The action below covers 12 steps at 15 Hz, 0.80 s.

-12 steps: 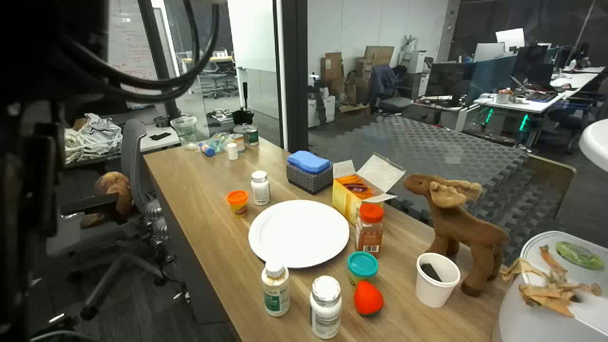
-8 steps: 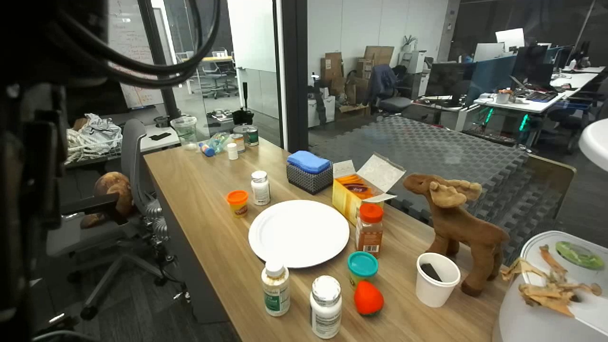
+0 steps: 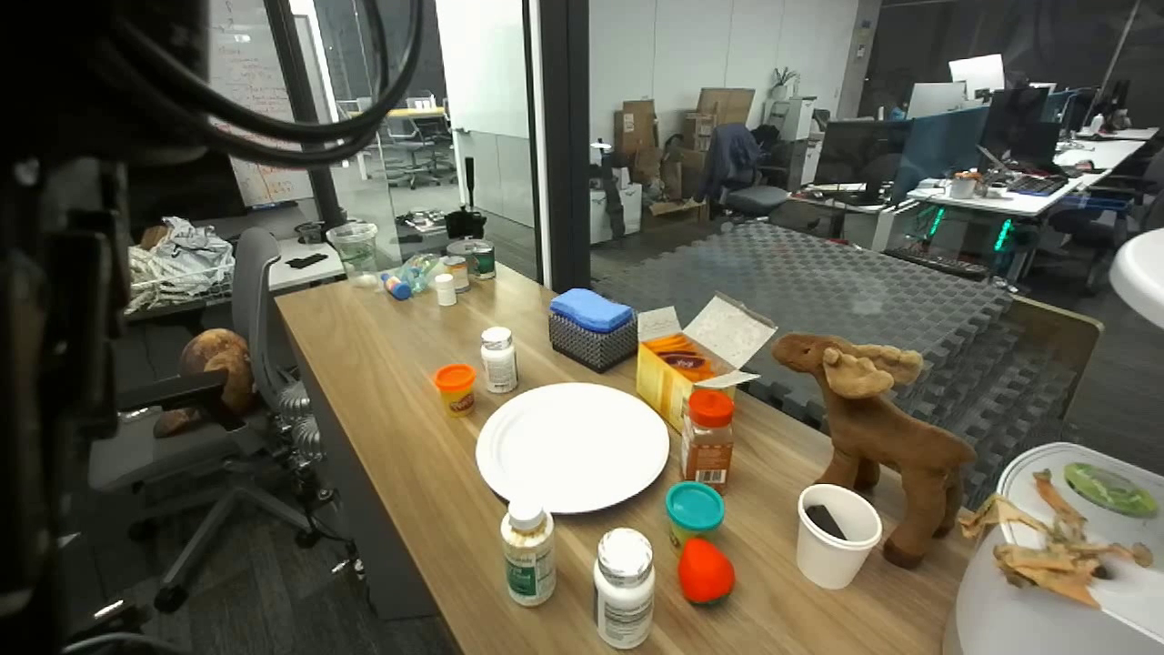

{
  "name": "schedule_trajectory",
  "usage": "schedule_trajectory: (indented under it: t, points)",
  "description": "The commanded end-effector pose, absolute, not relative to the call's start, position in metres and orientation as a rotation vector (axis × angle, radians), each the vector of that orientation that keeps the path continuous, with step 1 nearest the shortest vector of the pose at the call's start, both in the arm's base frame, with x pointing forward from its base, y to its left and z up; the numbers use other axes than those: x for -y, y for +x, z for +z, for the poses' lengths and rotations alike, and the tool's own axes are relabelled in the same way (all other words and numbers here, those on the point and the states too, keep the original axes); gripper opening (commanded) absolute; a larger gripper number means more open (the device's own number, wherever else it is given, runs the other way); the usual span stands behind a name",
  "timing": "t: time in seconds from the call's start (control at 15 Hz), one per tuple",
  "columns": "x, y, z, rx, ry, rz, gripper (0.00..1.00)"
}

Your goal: Put the bottles and the red object on the plate

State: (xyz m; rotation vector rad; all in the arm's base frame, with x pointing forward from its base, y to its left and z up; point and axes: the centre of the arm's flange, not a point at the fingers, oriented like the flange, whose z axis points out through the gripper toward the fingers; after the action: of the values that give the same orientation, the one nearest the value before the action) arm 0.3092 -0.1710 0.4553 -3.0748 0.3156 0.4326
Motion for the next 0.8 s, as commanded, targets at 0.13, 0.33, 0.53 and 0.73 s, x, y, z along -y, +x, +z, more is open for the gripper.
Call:
schedule_trajectory:
  t: [0.13,0.33,0.53,0.73]
  points:
    - [0.171,0.309,0.455,-0.316,-3.075,0.433,1.00]
    - [0.150,0.342,0.448,-0.212,-3.097,0.503,1.00]
    - [0.102,0.382,0.431,-0.042,-3.120,0.570,1.00]
    - [0.039,0.420,0.404,0.059,-3.164,0.549,1.00]
